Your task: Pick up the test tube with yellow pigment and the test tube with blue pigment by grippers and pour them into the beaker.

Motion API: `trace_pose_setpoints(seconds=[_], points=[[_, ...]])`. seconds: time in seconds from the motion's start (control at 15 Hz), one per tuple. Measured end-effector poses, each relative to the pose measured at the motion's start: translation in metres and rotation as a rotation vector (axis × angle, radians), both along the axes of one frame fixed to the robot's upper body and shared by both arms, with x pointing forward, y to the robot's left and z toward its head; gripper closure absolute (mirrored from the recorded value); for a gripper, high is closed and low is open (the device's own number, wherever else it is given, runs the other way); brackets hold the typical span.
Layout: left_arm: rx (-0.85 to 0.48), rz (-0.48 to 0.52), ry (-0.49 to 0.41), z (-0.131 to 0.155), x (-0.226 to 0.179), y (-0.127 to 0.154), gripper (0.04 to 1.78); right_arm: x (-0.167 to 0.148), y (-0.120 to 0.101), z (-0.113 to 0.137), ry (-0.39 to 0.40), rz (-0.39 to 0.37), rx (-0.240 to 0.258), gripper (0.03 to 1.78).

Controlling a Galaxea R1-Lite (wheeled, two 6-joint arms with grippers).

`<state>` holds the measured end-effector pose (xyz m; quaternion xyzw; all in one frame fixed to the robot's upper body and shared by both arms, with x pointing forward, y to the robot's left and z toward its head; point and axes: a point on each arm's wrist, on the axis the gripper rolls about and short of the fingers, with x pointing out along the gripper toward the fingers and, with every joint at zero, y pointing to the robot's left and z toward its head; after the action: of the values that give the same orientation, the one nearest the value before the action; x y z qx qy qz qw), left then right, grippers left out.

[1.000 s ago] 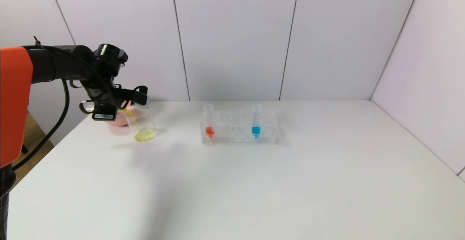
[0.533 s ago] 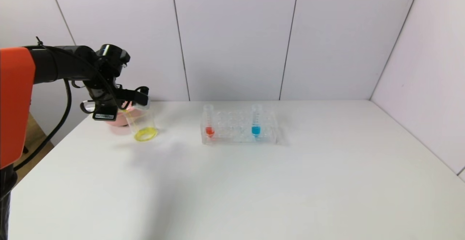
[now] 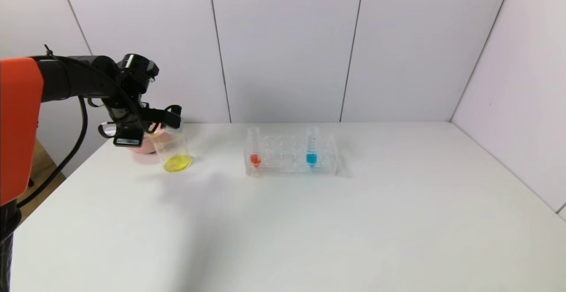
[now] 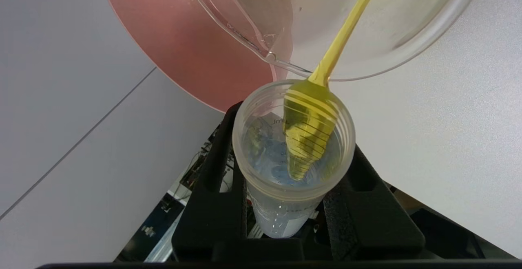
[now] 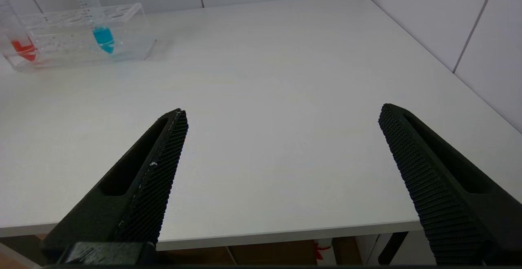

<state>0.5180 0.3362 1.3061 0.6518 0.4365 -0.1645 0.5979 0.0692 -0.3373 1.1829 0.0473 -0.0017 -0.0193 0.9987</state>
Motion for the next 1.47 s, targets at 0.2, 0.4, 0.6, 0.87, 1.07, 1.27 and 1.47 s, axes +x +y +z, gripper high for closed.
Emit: trace_pose_setpoints(seconds=[0.2, 0.4, 0.6, 0.87, 1.07, 1.27, 1.47], points=[[0.008, 0.008, -0.001, 0.000, 0.000, 0.000, 1.28, 0.000, 0.000, 0.000, 0.000, 0.000, 0.000, 0.10], [0.026, 0.016, -0.003, 0.001, 0.000, -0.003, 1.28, 0.000, 0.000, 0.000, 0.000, 0.000, 0.000, 0.10], [0.033, 0.018, -0.011, 0.001, 0.000, -0.004, 1.28, 0.000, 0.000, 0.000, 0.000, 0.001, 0.000, 0.10], [0.047, 0.022, -0.021, 0.003, 0.000, -0.007, 1.28, 0.000, 0.000, 0.000, 0.000, 0.000, 0.000, 0.10], [0.049, 0.020, -0.022, 0.003, 0.000, -0.009, 1.28, 0.000, 0.000, 0.000, 0.000, 0.000, 0.000, 0.10], [0.054, 0.017, -0.027, 0.004, 0.000, -0.011, 1.28, 0.000, 0.000, 0.000, 0.000, 0.000, 0.000, 0.10], [0.069, 0.024, -0.031, 0.005, 0.000, -0.014, 1.28, 0.000, 0.000, 0.000, 0.000, 0.000, 0.000, 0.10]])
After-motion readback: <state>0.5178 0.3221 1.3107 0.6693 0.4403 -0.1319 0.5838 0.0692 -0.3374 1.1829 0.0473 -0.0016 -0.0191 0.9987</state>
